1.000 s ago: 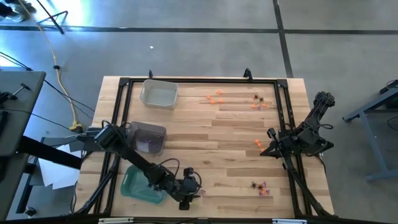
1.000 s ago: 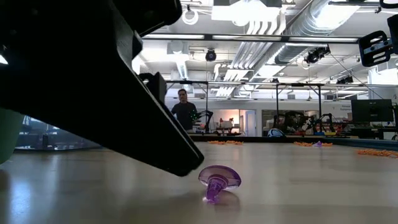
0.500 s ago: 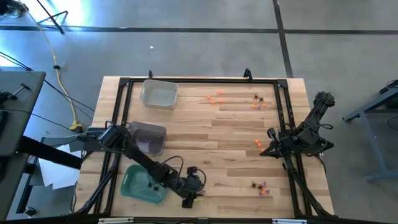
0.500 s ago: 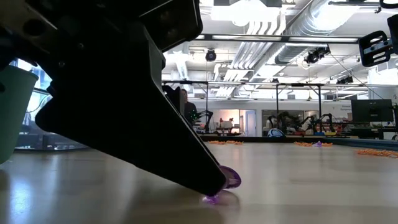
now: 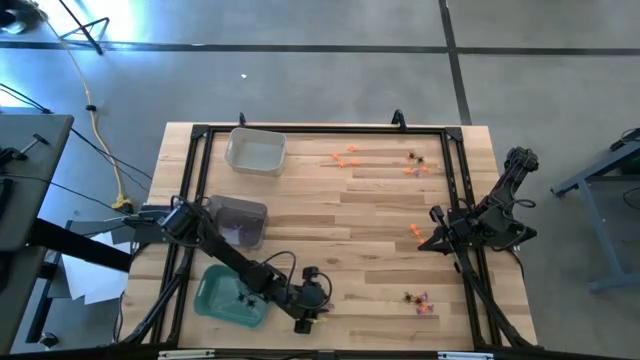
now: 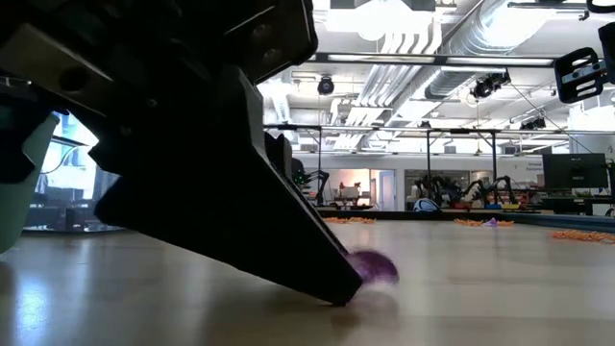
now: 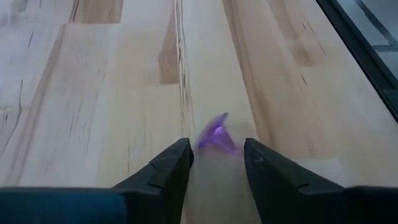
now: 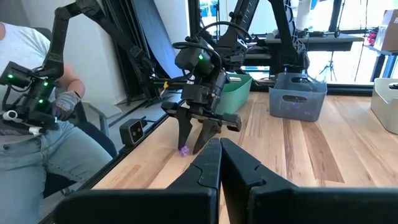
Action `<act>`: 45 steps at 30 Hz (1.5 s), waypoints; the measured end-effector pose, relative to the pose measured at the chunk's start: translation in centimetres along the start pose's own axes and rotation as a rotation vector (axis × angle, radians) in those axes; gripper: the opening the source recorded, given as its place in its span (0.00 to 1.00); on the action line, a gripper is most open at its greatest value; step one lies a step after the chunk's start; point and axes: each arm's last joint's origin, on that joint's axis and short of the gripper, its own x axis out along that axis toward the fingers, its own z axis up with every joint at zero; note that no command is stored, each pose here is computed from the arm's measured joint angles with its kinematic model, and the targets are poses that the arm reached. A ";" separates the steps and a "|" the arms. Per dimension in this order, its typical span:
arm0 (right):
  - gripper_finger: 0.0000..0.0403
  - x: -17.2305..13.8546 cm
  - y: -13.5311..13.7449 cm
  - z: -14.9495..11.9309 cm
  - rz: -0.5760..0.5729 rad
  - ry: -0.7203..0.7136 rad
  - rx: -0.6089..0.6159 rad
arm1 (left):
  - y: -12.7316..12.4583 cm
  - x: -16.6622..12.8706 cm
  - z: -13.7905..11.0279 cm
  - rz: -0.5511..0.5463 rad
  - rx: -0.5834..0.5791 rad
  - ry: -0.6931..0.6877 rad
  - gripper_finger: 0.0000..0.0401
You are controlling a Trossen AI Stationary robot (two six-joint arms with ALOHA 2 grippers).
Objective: Sort Halloween decoration
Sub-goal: Put the bottom center violet witch hat into the black bin
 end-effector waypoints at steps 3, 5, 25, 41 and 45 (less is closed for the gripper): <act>0.00 0.0 0.0 0.0 0.000 0.000 0.000 | 0.1 0.1 -0.1 0.005 -0.002 0.000 0.33; 0.00 0.0 0.0 0.0 0.000 0.000 0.000 | 0.1 0.1 -0.1 0.011 -0.002 -0.002 0.31; 0.00 0.0 0.0 0.0 0.000 0.000 0.000 | 0.1 0.2 0.1 0.019 -0.018 -0.039 0.20; 0.00 0.0 0.0 0.0 0.000 0.000 0.000 | 0.5 0.4 0.9 -0.020 0.047 -0.092 0.36; 0.00 0.0 0.0 0.0 0.000 0.000 0.000 | 0.9 0.6 1.3 -0.029 0.043 -0.095 0.36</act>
